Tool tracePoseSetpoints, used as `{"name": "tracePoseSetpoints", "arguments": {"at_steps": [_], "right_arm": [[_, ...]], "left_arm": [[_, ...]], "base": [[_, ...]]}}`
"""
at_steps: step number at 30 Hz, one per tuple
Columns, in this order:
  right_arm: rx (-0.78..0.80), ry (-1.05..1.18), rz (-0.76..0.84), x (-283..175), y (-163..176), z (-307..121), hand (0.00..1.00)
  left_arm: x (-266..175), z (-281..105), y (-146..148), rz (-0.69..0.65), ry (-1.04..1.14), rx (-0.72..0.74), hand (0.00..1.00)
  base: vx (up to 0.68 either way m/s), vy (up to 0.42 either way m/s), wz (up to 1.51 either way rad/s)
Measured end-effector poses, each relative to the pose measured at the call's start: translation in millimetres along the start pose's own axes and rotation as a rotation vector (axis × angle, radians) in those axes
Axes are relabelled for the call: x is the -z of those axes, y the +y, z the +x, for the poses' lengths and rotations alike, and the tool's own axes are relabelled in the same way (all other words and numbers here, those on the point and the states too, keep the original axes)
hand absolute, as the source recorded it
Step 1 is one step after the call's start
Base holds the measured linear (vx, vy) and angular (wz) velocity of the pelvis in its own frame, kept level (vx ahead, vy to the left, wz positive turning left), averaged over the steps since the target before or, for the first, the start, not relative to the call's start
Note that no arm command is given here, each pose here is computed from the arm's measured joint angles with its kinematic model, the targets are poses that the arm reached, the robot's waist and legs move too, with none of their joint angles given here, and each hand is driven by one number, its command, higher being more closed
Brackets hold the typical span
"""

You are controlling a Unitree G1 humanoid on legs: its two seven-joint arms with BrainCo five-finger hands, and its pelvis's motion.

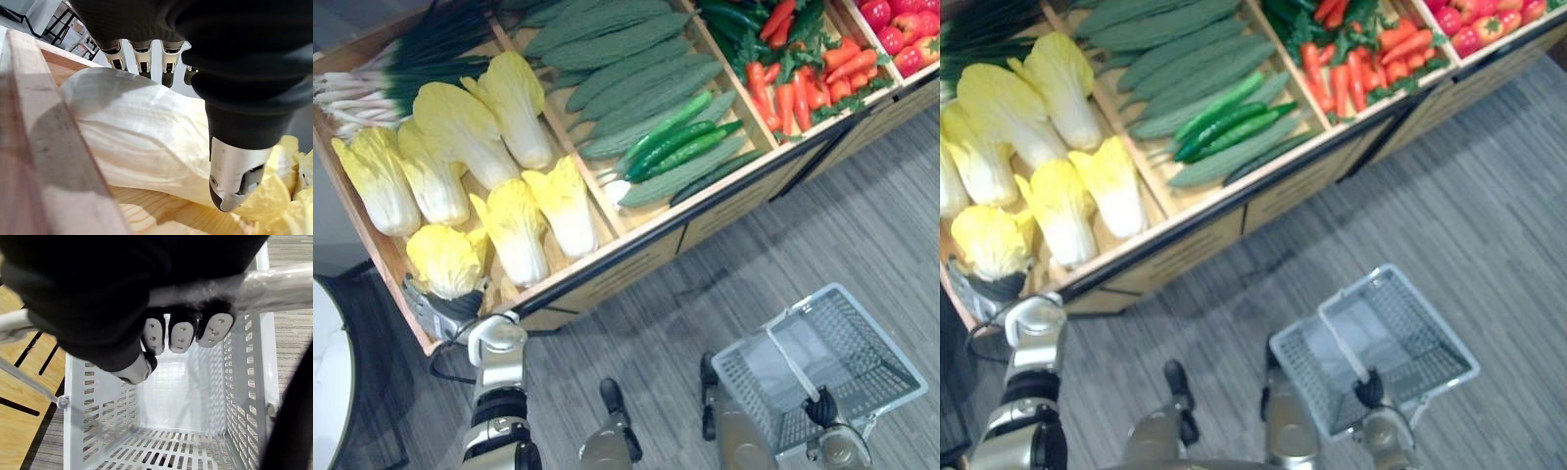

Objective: Pick vegetable in the basket

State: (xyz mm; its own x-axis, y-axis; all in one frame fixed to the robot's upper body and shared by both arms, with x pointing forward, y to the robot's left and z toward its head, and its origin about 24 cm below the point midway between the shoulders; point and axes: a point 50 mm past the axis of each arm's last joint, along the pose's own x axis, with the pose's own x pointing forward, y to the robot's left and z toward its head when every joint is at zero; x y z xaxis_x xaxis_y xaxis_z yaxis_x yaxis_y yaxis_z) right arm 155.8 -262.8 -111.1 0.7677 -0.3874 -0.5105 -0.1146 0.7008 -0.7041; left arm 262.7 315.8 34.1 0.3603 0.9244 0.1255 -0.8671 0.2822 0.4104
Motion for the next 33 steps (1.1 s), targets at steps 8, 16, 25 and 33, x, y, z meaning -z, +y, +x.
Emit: {"name": "tracePoseSetpoints", "arguments": {"at_steps": [8,16,25,33], "right_arm": [[-0.003,-0.014,-0.007,-5,1,2,1.0],[-0.008,-0.037,-0.018,-11,1,4,1.0],[-0.017,-0.049,-0.033,-13,2,5,1.0],[-0.022,-0.059,-0.048,-15,2,6,1.0]], "left_arm": [[7,4,-2,0.038,0.036,0.007,0.0],[1,15,-2,0.062,0.02,0.013,0.0],[-7,23,-5,0.099,-0.007,0.03,1.0],[-3,26,-4,0.119,0.01,0.042,1.0]], "base": [[0.03,-0.006,-0.05],[0.0,0.0,0.0],[0.01,-0.001,0.0],[0.01,-0.003,-0.02]]}}
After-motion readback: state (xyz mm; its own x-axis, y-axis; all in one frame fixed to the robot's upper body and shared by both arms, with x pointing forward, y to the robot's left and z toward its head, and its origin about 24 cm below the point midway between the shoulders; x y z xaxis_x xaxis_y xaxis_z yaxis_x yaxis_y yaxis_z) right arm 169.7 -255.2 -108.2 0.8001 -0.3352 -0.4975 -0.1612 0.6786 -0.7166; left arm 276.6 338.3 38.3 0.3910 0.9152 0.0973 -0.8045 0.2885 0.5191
